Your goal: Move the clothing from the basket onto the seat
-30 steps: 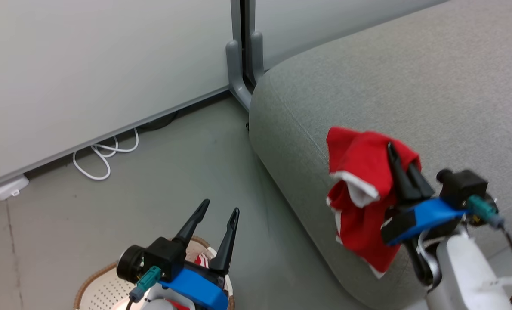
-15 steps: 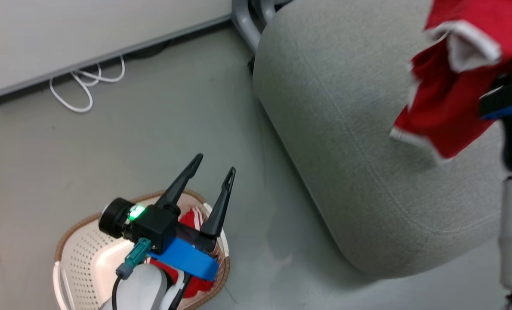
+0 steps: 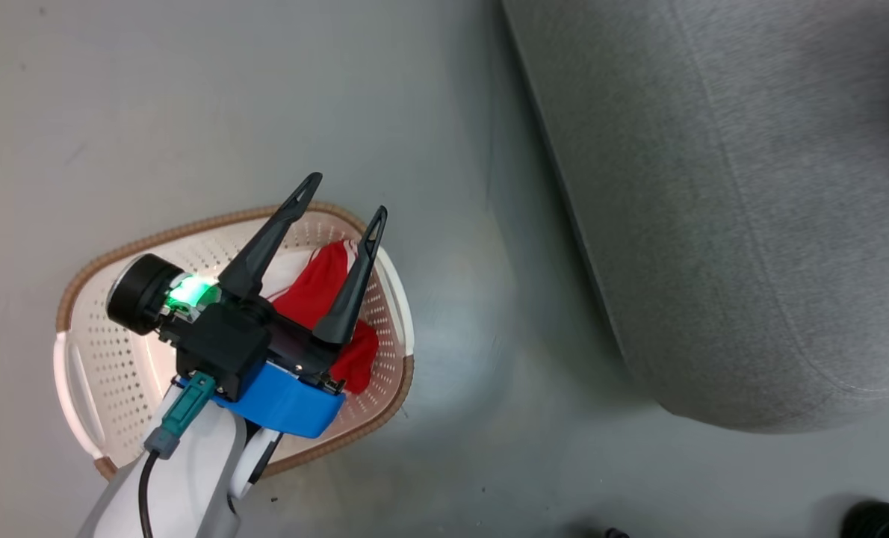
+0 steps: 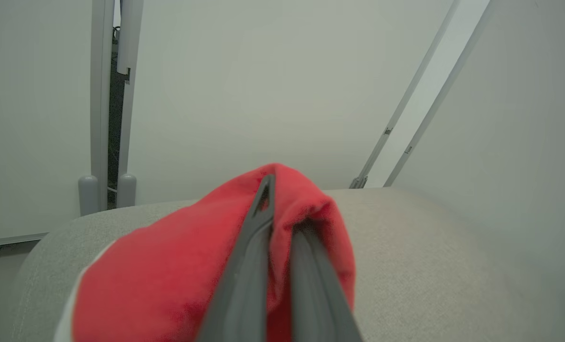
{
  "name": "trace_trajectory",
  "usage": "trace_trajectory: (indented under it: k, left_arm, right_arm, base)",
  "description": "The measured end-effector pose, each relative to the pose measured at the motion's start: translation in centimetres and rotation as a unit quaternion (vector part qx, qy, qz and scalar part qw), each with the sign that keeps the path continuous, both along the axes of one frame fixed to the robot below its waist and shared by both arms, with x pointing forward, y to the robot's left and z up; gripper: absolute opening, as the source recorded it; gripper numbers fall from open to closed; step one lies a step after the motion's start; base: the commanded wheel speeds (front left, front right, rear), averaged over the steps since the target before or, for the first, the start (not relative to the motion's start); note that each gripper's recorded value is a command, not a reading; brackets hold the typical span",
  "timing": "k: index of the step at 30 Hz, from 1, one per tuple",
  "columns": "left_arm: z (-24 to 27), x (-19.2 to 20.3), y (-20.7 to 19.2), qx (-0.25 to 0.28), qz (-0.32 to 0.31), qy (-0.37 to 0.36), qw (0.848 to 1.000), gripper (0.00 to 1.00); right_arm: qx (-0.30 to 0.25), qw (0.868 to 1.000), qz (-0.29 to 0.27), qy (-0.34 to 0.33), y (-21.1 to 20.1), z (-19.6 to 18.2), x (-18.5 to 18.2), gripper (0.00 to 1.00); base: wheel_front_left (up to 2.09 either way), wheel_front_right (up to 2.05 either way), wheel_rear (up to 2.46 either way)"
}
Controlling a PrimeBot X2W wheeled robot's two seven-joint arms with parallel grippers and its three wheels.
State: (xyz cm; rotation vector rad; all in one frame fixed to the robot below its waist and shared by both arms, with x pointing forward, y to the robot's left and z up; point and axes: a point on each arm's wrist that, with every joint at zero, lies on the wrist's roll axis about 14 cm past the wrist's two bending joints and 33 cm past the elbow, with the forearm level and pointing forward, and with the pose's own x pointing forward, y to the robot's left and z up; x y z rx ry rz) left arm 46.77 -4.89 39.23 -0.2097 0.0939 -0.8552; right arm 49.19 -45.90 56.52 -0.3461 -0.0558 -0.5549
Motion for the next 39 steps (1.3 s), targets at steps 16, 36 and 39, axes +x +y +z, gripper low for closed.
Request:
trace_trajectory:
  k: [16,36,39]
  left_arm:
    - [-3.2,0.9,1.9,0.014,0.023,0.023,0.999,1.0]
    - [-2.1,0.8,2.1,0.014,0.03,0.018,0.999,1.0]
    - [-1.9,0.8,2.1,0.013,0.031,0.017,0.999,1.0]
  right_arm:
    - [0.072,0.99,-0.03,0.114,-1.0,-12.3,-0.2,0.0]
    - [0.06,0.992,-0.006,0.114,0.1,-11.7,-0.1,1.0]
    - [0.053,0.991,0.001,0.124,0.5,-11.9,-0.1,1.0]
  base:
    - [0.0,0.0,0.0]
    - [0.0,0.0,0.0]
    - [0.0,0.0,0.0]
